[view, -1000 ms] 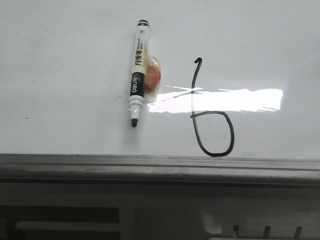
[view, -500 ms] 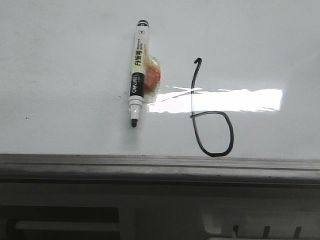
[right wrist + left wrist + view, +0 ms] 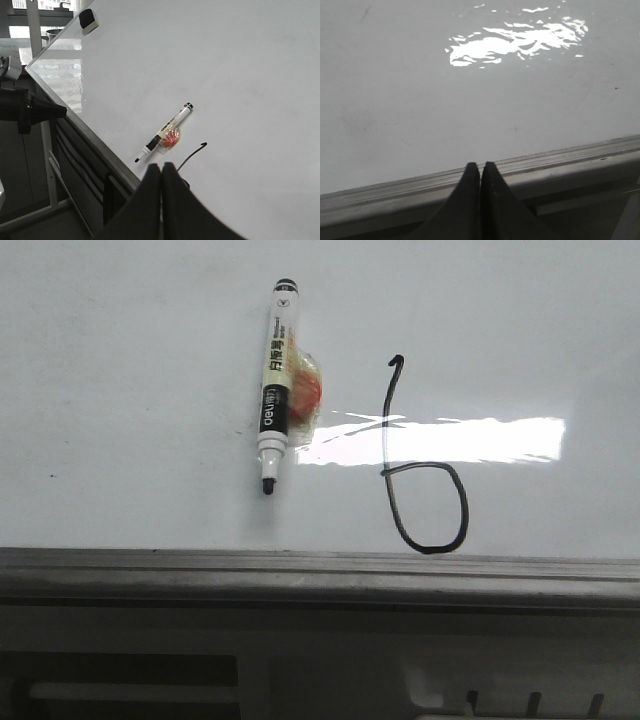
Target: Write number 6 on whiteboard
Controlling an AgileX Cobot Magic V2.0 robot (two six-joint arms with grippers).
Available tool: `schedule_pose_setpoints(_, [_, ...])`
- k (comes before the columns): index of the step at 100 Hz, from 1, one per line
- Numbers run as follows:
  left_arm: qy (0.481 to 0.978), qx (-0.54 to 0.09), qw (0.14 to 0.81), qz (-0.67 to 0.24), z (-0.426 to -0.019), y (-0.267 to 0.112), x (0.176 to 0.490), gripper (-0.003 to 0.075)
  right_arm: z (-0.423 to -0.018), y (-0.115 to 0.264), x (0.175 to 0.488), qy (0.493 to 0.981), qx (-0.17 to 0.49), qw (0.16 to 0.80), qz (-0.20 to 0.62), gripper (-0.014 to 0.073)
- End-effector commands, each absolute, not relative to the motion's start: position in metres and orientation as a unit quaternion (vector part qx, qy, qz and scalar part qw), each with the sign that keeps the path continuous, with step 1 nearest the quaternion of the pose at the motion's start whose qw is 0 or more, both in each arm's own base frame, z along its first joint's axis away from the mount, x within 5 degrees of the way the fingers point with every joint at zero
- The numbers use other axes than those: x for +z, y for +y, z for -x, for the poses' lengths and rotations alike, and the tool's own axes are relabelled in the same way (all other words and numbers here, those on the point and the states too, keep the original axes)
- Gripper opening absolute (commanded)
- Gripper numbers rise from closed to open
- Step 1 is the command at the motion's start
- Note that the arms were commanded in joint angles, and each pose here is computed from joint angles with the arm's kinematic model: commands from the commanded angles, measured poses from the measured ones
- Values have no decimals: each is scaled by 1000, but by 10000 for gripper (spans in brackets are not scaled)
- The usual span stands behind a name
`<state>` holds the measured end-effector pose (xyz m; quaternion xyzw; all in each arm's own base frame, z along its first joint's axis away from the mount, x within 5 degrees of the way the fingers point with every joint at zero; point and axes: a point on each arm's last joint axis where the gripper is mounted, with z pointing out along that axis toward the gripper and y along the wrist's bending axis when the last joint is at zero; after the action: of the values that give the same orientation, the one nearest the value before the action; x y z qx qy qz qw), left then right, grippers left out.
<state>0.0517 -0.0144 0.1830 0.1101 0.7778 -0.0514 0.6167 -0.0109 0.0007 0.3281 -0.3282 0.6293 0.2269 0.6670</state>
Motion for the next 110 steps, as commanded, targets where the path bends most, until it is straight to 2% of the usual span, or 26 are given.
schedule_pose_setpoints(1, [762, -53, 638, -96, -53, -13, 176, -19, 15, -4, 340, 596, 235, 704, 305, -53])
schedule_pose_setpoints(60, [762, -53, 638, -96, -53, -13, 176, -19, 14, -3, 338, 598, 234, 702, 306, -53])
schedule_pose_setpoints(63, [762, -53, 638, -96, -53, -13, 176, -19, 13, -3, 337, 600, 229, 702, 308, -53])
schedule_pose_setpoints(71, [762, -53, 638, -96, -53, -13, 176, -19, 4, -6, 330, 603, 145, 719, 314, -53])
schedule_pose_setpoints(85, [762, -53, 638, -96, -53, -13, 176, -19, -5, 1, 323, 596, 129, 752, 248, -53])
schedule_pose_setpoints(110, [762, -53, 638, -96, -53, -13, 176, -19, -31, 6, 276, 666, 48, 736, 110, -53])
